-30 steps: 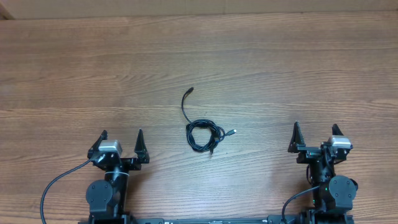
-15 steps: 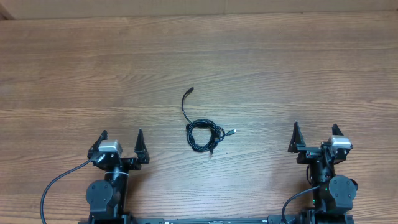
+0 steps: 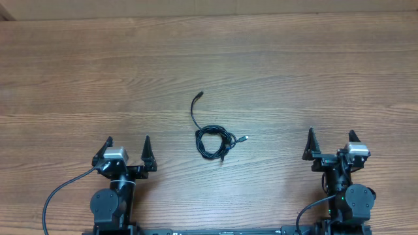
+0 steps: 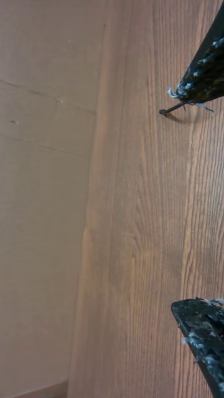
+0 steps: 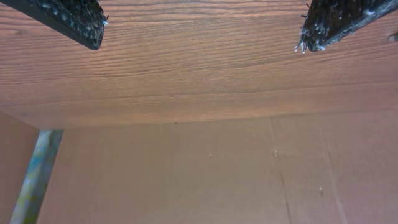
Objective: Untangle cables
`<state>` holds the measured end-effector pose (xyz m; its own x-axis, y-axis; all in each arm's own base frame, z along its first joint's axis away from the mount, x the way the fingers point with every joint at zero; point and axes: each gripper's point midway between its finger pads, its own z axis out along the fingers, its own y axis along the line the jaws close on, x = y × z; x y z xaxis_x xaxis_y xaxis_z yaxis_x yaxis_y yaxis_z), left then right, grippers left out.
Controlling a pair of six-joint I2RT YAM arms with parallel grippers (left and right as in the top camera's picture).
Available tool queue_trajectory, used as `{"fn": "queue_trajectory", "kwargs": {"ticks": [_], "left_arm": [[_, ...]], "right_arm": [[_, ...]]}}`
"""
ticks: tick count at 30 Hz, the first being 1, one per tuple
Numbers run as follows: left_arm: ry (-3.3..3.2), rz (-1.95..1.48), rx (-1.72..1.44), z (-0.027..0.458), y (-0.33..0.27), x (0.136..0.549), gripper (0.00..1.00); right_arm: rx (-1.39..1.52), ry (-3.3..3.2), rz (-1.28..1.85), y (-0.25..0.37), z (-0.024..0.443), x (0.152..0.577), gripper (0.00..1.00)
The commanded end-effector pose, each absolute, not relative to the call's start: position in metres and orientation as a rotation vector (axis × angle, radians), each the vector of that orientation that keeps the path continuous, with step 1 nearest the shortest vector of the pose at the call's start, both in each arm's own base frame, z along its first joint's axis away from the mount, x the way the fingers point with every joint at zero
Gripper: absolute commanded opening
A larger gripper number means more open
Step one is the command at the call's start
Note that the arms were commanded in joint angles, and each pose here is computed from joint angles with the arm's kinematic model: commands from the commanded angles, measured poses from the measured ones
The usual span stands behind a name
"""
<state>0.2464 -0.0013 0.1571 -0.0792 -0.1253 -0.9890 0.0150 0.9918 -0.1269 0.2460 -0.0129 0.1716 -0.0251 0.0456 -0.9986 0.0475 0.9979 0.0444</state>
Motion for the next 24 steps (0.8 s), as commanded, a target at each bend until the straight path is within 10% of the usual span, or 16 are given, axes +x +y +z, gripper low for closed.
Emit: {"fn": "queue_trajectory", "kwargs": {"ticks": [1,24], "left_arm": [[1.642,-0.108,-0.063,0.1572,-0.0027,0.2461,1.0],[1.64,-0.144,-0.083,0.1576,-0.0046,0.246,1.0]], "right_arm": [[0.067,1.593,-0.009,-0.0134,0.1698,0.2461,1.0],[0.067,1.593,-0.009,-0.0134,0.1698,0.2461,1.0]]}}
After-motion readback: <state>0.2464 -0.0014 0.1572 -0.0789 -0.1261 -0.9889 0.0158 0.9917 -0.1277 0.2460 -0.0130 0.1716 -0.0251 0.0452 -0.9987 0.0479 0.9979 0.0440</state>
